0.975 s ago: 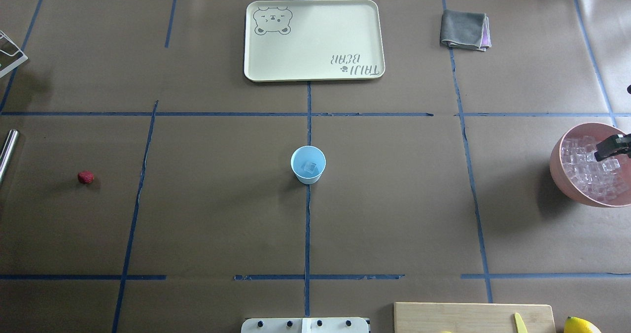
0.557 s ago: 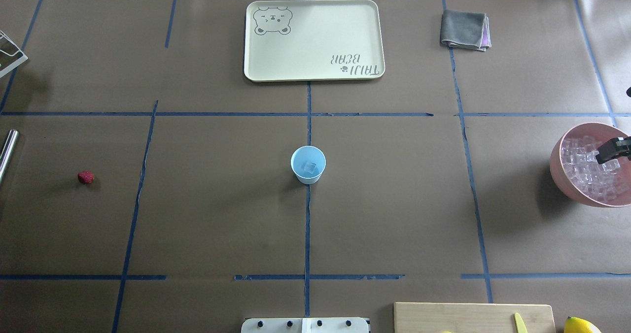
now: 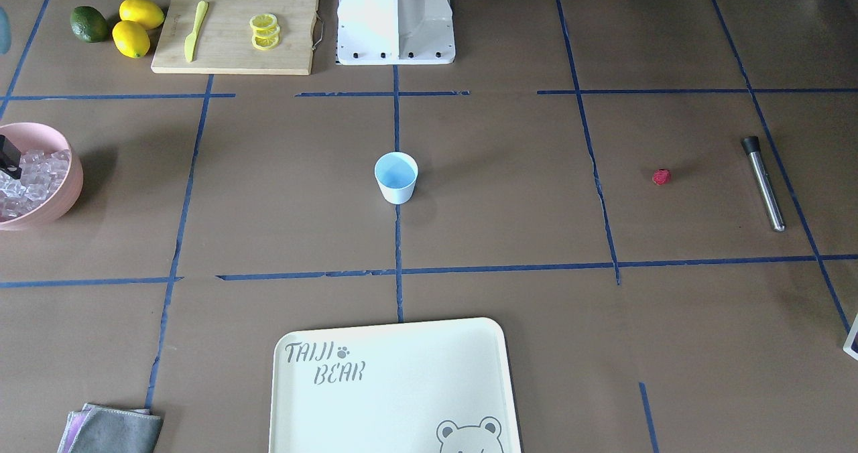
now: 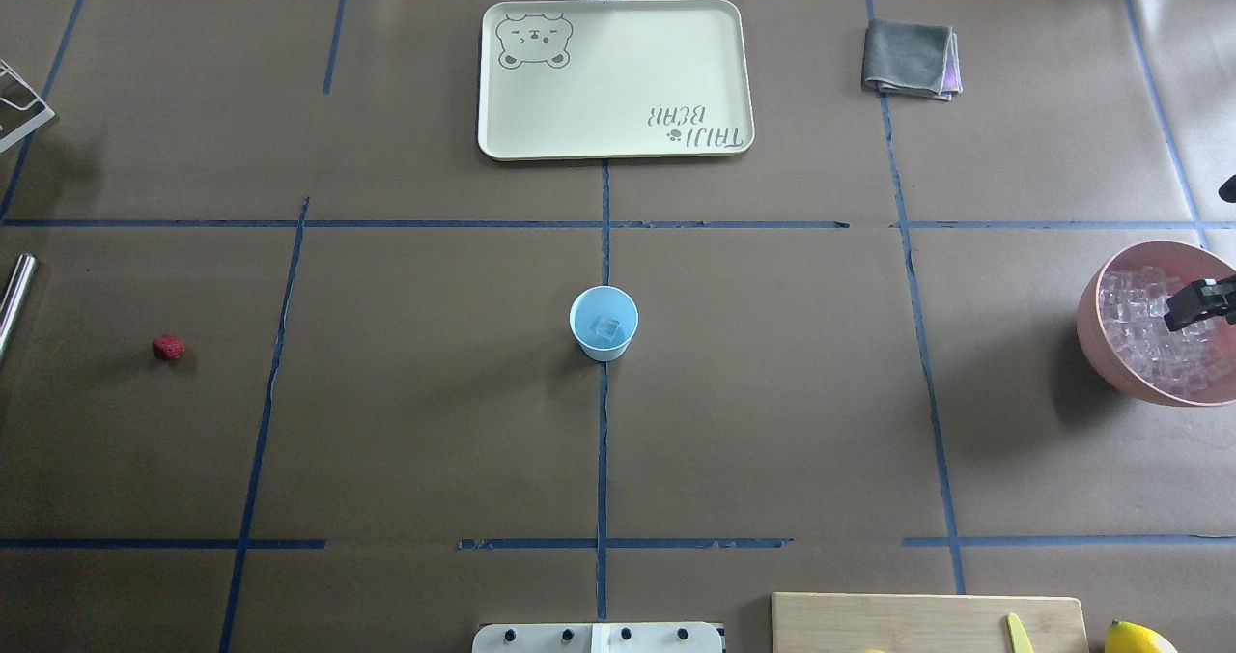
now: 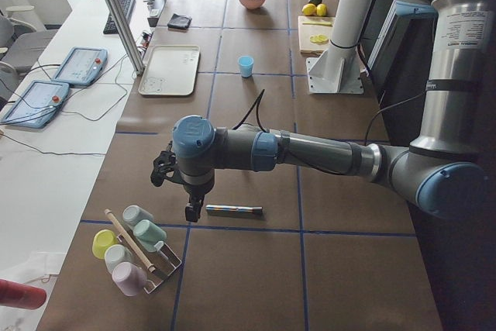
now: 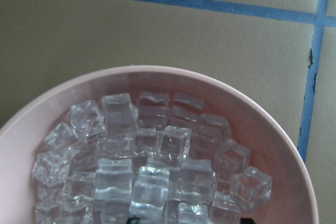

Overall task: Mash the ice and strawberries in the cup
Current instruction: 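Grasp another ice cube from the pink bowl with the right gripper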

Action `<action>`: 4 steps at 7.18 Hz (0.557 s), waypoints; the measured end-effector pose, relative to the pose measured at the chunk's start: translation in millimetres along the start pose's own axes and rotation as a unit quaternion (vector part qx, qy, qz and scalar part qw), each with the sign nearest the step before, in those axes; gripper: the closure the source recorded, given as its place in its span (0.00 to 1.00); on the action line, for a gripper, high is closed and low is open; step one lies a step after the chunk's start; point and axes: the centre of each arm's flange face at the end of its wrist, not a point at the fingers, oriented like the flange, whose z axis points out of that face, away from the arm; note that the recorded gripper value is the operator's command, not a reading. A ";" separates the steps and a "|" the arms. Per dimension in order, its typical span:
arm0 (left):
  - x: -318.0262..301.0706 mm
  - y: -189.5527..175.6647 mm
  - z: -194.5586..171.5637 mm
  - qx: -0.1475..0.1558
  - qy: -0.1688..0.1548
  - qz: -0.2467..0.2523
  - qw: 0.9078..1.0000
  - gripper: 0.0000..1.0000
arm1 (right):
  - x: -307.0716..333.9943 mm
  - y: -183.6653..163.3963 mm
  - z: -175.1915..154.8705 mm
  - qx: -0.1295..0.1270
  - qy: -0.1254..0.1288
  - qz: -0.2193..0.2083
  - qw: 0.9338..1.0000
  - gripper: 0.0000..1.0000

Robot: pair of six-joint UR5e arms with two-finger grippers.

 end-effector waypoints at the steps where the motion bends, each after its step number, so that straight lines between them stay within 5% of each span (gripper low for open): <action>1: 0.5 -0.1 -0.5 0.000 0.000 0.000 1.000 0.00 | 0.2 -0.5 2.3 -0.002 0.001 0.000 1.000 0.31; 2: 0.6 -0.1 -0.6 0.000 0.000 0.001 1.000 0.00 | 0.5 -1.2 3.5 -0.003 0.001 0.000 1.000 0.42; 3: 0.7 -0.1 -0.7 0.001 0.000 0.001 1.000 0.00 | 0.6 -1.8 4.1 -0.003 0.001 0.001 1.000 0.76; 4: 0.6 0.1 -0.6 0.000 0.000 0.001 1.000 0.00 | 0.7 -1.9 4.0 -0.003 0.001 0.000 1.000 0.95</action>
